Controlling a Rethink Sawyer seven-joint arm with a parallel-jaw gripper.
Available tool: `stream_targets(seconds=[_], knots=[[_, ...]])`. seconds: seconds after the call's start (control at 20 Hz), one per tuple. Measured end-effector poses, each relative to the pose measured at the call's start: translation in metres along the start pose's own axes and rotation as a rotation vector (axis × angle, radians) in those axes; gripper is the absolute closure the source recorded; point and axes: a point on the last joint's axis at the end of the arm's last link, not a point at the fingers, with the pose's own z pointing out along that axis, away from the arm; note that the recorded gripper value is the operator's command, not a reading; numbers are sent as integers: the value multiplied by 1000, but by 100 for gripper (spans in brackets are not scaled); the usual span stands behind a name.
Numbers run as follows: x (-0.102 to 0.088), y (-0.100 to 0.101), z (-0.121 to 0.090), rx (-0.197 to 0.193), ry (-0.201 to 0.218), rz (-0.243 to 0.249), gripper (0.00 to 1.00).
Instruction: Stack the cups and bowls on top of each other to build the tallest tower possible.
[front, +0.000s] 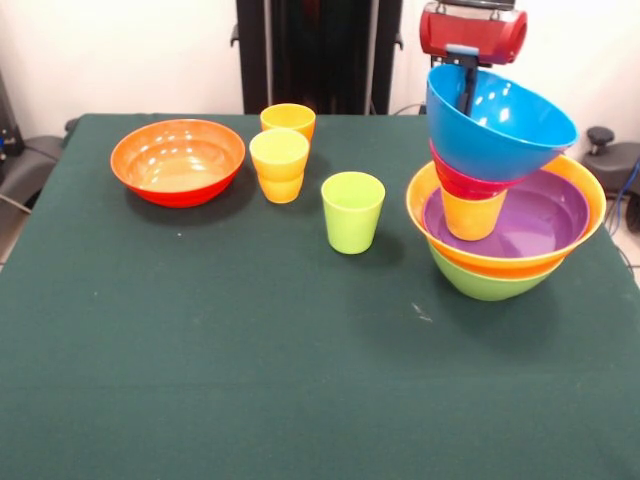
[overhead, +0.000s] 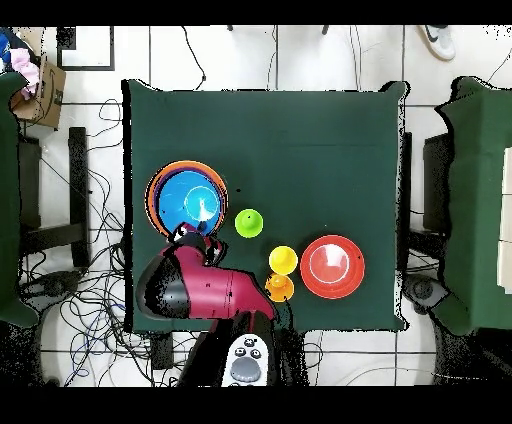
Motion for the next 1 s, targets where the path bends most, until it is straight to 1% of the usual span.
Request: stream_targets(seconds=[0.5, 0.6, 0.65, 0.8, 0.95, 1.0], knots=[[0, -1, 0, 1, 0, 1, 100], [2, -4, 2, 10, 4, 1, 100], [2, -6, 3, 14, 7, 1, 0], [5, -9, 5, 21, 11, 0, 0], [19, -24, 13, 57, 40, -10, 0], [28, -33, 17, 78, 56, -14, 0]])
